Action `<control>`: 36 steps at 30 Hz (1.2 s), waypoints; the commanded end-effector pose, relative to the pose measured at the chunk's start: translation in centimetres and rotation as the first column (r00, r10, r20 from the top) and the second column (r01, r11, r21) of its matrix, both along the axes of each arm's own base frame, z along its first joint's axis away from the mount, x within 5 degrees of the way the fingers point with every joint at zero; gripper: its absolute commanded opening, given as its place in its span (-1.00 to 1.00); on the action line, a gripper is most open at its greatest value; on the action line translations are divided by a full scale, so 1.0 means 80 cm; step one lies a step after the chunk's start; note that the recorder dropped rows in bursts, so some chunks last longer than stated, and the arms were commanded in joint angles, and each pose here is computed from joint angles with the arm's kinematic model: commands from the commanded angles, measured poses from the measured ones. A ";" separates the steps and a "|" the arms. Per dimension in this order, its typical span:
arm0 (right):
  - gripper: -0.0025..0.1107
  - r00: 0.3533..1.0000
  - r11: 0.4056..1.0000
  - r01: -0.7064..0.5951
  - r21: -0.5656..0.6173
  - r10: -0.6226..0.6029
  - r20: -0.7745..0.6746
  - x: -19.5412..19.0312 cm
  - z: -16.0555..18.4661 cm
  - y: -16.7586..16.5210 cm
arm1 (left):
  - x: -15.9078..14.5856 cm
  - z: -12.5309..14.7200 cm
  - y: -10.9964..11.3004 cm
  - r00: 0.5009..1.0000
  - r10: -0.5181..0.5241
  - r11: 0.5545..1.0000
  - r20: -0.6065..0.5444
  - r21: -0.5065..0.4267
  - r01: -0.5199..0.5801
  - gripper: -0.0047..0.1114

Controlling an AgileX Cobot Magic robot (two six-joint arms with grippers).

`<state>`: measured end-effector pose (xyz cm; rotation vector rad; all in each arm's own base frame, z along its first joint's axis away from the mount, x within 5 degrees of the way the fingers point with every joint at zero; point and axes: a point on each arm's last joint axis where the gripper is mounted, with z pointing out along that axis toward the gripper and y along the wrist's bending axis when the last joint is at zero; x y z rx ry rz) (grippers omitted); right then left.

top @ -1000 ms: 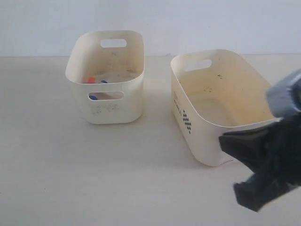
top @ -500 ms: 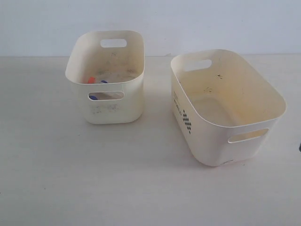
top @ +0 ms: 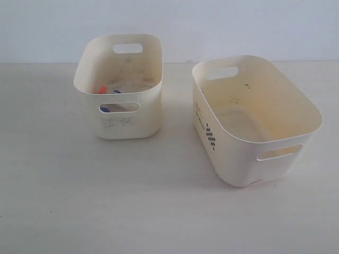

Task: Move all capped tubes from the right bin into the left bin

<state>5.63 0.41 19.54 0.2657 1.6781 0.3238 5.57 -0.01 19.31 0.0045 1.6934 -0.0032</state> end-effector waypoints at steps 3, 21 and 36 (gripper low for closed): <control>-0.93 0.997 1.000 0.016 -0.025 -0.014 0.070 0.000 0.007 -0.002 | 0.000 0.002 0.000 1.000 0.001 1.000 0.007 -0.016 -0.001 -0.84; -0.93 0.992 0.970 0.012 -0.243 -0.042 -0.119 -0.003 -0.016 -0.008 | 0.000 0.002 0.000 1.000 0.001 1.000 0.007 -0.016 -0.001 -0.84; -0.93 0.992 0.971 0.013 -0.238 -0.043 -0.119 -0.003 -0.016 -0.008 | 0.000 0.002 0.000 1.000 0.001 1.000 0.007 -0.016 -0.001 -0.84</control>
